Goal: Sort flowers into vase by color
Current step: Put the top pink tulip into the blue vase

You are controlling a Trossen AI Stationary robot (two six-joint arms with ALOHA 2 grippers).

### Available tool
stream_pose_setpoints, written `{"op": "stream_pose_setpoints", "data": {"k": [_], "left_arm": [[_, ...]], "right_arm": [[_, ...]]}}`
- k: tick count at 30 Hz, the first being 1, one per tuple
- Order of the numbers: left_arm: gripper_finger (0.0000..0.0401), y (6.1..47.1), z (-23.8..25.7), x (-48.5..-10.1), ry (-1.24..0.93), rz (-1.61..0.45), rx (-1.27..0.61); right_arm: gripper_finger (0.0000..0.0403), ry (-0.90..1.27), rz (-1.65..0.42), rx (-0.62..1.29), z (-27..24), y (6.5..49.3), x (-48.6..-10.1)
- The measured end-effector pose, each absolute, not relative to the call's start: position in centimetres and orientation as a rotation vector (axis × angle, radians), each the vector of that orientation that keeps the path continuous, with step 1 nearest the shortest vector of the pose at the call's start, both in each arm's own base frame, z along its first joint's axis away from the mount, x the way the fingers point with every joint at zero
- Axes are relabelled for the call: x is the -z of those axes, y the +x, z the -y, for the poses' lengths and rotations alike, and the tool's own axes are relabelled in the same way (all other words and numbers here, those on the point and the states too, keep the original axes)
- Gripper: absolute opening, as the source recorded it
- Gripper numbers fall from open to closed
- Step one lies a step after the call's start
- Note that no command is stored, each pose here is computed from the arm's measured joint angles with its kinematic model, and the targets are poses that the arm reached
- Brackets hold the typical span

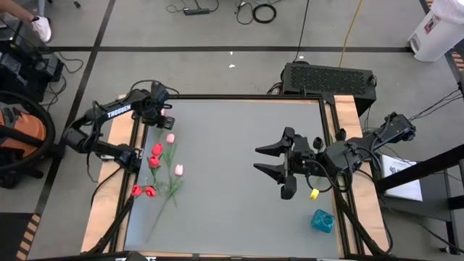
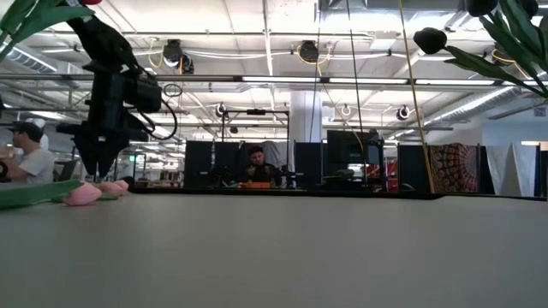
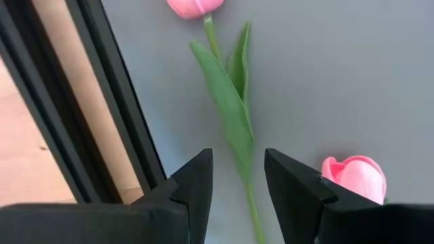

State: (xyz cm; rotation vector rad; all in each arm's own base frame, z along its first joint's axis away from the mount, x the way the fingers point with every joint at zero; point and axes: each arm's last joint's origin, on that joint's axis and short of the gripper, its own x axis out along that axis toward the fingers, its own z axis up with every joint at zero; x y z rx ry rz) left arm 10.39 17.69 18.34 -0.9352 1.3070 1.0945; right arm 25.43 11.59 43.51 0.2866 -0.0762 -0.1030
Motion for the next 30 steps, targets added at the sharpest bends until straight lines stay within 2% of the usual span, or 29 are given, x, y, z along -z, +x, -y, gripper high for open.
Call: {"op": "stream_pose_setpoints", "data": {"k": [18, 30], "left_arm": [[0.0141, 11.2, -19.2, -15.7, -1.075, -1.291, -1.203], [0.0141, 11.3, -19.7, -14.2, -1.118, -1.345, -1.192]], "right_arm": [[0.0210, 0.287, 0.076, 0.103, -11.6, 25.4, -43.5], [0.0210, 0.286, 0.076, 0.103, -11.6, 25.4, -43.5]]}}
